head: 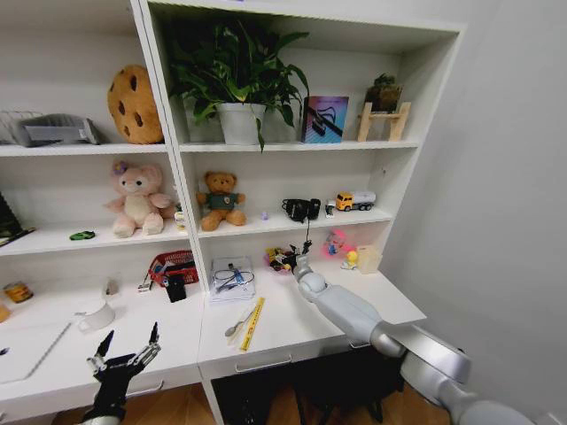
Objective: Organize the objects on the table.
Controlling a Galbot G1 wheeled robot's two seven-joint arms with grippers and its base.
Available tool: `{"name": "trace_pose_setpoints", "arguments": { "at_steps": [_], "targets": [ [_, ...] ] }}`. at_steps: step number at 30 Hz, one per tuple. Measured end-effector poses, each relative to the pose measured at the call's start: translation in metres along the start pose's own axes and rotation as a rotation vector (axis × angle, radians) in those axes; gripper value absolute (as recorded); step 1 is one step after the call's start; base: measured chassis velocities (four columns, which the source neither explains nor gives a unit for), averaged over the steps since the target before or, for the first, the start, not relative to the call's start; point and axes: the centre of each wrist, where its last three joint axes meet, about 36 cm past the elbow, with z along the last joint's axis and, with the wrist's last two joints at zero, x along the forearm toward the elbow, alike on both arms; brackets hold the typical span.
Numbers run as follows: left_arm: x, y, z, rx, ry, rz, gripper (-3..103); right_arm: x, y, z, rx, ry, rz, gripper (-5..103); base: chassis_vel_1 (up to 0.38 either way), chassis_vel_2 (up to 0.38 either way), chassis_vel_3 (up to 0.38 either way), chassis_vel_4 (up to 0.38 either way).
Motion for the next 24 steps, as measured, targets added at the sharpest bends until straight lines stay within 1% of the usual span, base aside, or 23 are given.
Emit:
{"name": "trace_pose_setpoints", "arguments": {
  "at_steps": [1,2,3,5,7,10,11,13,14,15,17,20,22,24],
  "targets": [
    [0.000,-0.001,-0.001,-0.001,-0.002,0.001,100,0.014,-0.005,0.002,-0.008,-0.006,0.003,97,0.000,0.000,0.000,0.000],
    [-0.001,-0.002,-0.003,0.000,-0.004,0.002,100,0.031,-0.011,0.001,-0.019,-0.019,0.002,99,0.000,0.000,0.000,0.000],
    [-0.001,-0.002,-0.003,0.000,-0.004,0.002,100,0.031,-0.011,0.001,-0.019,-0.019,0.002,99,0.000,0.000,0.000,0.000],
    [-0.001,-0.003,-0.005,-0.002,-0.007,0.003,100,0.052,-0.018,-0.010,-0.033,-0.053,-0.003,100,0.000,0.000,0.000,0.000],
    [-0.001,-0.003,-0.005,-0.002,-0.007,0.003,100,0.057,-0.021,-0.013,-0.033,-0.061,-0.002,100,0.000,0.000,0.000,0.000],
    [-0.001,-0.004,-0.008,-0.001,-0.013,0.004,100,0.085,-0.031,-0.036,-0.046,-0.109,0.013,100,0.000,0.000,0.000,0.000],
    [-0.001,-0.004,-0.008,-0.001,-0.013,0.004,100,0.085,-0.031,-0.036,-0.046,-0.109,0.013,100,0.000,0.000,0.000,0.000],
    [-0.001,-0.005,-0.010,0.001,-0.015,0.003,100,0.105,-0.039,-0.049,-0.057,-0.140,0.023,100,0.000,0.000,0.000,0.000],
    [-0.001,-0.005,-0.011,0.004,-0.015,0.002,100,0.115,-0.042,-0.053,-0.053,-0.160,0.024,100,0.000,0.000,0.000,0.000],
    [-0.001,-0.005,-0.011,0.004,-0.015,0.002,100,0.115,-0.042,-0.053,-0.053,-0.160,0.024,100,0.000,0.000,0.000,0.000],
    [-0.003,-0.006,-0.011,0.009,-0.011,-0.005,100,0.142,-0.050,-0.054,-0.021,-0.202,0.032,100,0.000,0.000,0.000,0.000],
    [-0.003,-0.007,-0.012,0.010,-0.009,-0.005,100,0.150,-0.052,-0.052,-0.013,-0.210,0.038,100,0.000,0.000,0.000,0.000],
    [-0.006,-0.008,-0.015,0.017,-0.008,-0.010,100,0.175,-0.056,-0.045,-0.003,-0.231,0.064,100,0.000,0.000,0.000,0.000],
    [-0.008,-0.008,-0.016,0.018,-0.008,-0.013,100,0.184,-0.059,-0.044,-0.002,-0.238,0.085,100,0.000,0.000,0.000,0.000]
  ]
}}
